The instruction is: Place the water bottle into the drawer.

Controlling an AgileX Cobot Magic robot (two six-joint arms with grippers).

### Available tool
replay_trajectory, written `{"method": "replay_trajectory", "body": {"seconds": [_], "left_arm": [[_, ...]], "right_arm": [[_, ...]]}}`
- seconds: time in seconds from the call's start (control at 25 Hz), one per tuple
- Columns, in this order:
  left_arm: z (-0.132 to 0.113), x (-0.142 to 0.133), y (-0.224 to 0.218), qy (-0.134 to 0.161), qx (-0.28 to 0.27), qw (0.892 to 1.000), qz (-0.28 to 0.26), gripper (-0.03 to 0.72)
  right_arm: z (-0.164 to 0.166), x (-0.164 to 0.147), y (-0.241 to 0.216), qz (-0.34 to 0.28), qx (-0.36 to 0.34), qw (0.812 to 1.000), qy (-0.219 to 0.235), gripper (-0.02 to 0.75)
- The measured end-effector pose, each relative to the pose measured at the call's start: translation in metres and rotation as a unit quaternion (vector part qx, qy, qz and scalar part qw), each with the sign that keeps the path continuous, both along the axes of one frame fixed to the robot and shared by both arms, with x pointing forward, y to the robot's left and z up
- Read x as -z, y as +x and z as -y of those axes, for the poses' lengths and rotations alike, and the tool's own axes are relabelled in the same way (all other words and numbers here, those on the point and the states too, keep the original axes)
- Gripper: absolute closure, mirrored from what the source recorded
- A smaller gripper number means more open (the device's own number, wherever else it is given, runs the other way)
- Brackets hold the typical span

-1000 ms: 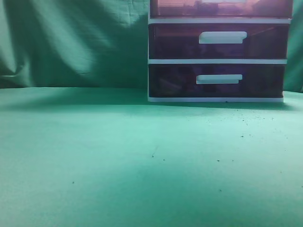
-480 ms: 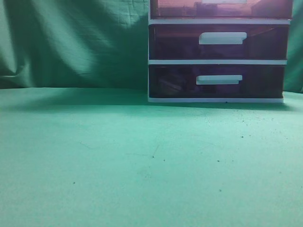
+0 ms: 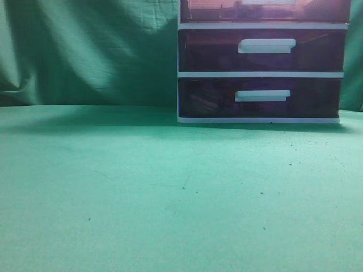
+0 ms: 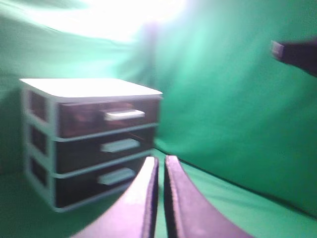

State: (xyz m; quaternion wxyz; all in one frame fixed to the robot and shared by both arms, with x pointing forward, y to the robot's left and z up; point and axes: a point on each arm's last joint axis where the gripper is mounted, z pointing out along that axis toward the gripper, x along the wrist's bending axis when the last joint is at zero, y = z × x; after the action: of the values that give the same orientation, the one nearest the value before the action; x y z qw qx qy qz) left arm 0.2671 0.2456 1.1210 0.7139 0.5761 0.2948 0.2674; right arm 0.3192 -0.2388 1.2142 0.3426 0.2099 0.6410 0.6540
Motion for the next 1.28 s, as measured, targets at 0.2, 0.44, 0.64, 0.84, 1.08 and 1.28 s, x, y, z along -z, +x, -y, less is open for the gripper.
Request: {"method": "replay_trajectory", "body": {"seconds": [0.2,0.44,0.64,0.84,1.08,1.28], "left_arm": [[-0.012,0.017,0.010,-0.026,-0.081,0.996,-0.004,0.688],[-0.028,0.051,0.029,-0.039,-0.186,0.981,-0.040,0.688],[-0.031,0.086,0.037,-0.007,-0.212,0.974,-0.073,0.688],[-0.030,0.103,0.039,0.001,-0.213,0.972,-0.097,0.688],[-0.030,0.103,0.039,0.003,-0.213,0.972,-0.096,0.688],[-0.030,0.103,0.039,0.002,-0.213,0.972,-0.096,0.688]], "right_arm": [[0.002,0.039,-0.033,0.020,0.043,0.999,0.015,0.738],[-0.002,0.082,-0.064,0.035,0.039,0.998,0.019,0.738],[-0.008,0.109,-0.082,0.042,0.010,0.999,0.010,0.738],[-0.009,0.128,-0.078,0.016,0.000,1.000,0.008,0.738],[-0.002,0.147,-0.063,-0.010,0.042,0.999,0.028,0.738],[-0.001,0.147,-0.063,-0.011,0.047,0.998,0.032,0.738]]}}
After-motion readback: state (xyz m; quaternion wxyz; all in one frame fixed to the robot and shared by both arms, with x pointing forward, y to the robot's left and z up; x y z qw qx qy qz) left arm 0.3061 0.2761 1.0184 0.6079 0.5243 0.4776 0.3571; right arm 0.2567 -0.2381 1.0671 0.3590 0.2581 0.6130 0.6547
